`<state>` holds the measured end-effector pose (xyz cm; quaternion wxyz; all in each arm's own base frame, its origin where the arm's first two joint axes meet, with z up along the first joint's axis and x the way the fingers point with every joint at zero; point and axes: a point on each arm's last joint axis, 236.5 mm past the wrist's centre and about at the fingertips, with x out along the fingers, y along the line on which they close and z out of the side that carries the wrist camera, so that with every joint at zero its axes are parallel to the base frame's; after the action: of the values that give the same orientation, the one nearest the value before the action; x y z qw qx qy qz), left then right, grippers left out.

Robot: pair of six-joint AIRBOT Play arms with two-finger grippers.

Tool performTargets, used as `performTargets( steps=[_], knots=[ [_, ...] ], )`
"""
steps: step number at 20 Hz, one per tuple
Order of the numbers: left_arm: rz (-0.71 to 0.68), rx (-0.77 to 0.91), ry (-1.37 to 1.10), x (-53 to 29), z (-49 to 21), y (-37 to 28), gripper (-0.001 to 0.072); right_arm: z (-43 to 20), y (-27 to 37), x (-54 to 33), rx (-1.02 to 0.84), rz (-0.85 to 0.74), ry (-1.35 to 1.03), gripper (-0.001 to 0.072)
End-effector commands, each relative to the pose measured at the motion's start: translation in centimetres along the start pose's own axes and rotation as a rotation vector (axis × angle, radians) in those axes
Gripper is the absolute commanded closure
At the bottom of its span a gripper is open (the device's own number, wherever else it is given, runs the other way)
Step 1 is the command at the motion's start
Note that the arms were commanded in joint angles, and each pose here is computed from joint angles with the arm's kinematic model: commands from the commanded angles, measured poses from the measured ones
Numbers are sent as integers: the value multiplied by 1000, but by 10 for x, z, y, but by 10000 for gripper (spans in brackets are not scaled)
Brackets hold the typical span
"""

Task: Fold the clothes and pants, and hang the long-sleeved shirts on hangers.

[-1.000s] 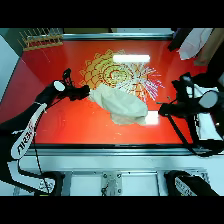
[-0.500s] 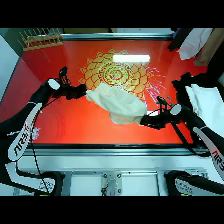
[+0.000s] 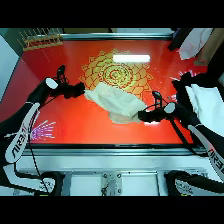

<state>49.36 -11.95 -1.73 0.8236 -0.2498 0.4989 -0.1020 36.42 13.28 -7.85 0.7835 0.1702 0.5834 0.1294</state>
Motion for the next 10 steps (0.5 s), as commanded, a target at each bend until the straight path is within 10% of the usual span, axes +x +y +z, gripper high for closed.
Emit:
performTargets(
  steps=[1,10],
  knots=[
    [23,82,-208,-80,65,-8,701,53,-18,-86,-223,-175,-94,701],
    [5,412,-807,-413,78,-123,700,123,76,-469,-402,-314,-980,702]
  ],
)
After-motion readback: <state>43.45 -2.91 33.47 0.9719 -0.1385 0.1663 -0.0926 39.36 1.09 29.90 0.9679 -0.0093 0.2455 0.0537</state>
